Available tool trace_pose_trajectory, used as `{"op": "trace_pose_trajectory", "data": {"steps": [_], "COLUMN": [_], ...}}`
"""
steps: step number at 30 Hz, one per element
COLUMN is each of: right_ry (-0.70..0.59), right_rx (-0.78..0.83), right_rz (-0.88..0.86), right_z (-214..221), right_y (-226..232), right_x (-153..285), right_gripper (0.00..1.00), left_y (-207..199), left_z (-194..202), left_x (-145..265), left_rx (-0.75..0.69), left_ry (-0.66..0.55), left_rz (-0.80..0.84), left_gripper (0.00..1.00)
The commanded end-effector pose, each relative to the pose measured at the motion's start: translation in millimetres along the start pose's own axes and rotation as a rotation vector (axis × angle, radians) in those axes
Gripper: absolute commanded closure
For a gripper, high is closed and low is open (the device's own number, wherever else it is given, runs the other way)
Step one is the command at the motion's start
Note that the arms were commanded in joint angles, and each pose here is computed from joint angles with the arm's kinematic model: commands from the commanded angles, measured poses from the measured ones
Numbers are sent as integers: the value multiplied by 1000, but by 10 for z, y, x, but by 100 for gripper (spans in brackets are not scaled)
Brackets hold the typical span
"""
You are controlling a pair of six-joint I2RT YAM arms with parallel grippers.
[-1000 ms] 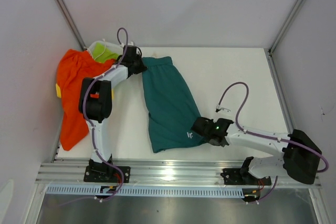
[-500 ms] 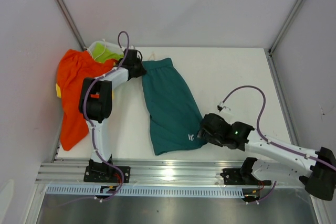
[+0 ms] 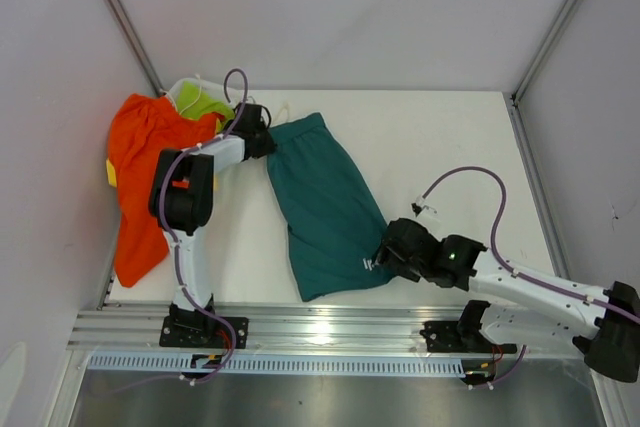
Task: Fold and stack the shorts
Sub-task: Fold the shorts
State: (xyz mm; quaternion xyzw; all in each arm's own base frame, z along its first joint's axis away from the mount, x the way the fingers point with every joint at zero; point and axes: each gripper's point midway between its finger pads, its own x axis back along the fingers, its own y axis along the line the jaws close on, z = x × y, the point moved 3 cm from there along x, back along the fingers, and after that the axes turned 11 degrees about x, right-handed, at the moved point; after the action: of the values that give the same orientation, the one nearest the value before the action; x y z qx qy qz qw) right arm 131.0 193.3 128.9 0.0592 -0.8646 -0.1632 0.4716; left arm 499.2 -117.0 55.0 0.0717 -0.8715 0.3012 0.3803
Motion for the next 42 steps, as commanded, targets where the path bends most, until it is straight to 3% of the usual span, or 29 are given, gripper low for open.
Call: {"op": "trace_pose_trajectory", "data": {"steps": [1,3,7,12,15,23,27,32,35,42], "right_ry": [25,10,-10,4,11,2,-4,-45,13,221], "right_rx": [7,5,-7,-21,-30,-57,-3,63,99,134], "right_rz": [-38,-80,-143,-47,13,124,122,-30,-175,-257], "right_z": [73,96,-65,-170,-199,-516,-766,-1096,-1013,-447], "right_y": [156,236,339,102,-159,-651,-596,-226,107,261], "right_x": [-33,-37,-136,-378,-520,-704,-708,-642,-637,-1088], "right_gripper": [37,39,56,85,89,89,87,86,83,81], "left_y": [-148,-147,-113,-173,-107,-111,-117,205,425,770], "left_z": [-213,-211,-93,-111,-80,-14,237,637,745,987], "left_x": [274,301,412,618,782,1211,1440,1503,1519,1630], "left_rx": [19,38,64,64,76,66,56,66,89,128], "left_ry": [-85,-94,-85,-130,-162,-264,-281,-278,-283,-273], "left_rz": [43,48,79,101,103,150,160,75,21,-6], "left_gripper": [100,100,100,100,100,100,100,100,100,96]}}
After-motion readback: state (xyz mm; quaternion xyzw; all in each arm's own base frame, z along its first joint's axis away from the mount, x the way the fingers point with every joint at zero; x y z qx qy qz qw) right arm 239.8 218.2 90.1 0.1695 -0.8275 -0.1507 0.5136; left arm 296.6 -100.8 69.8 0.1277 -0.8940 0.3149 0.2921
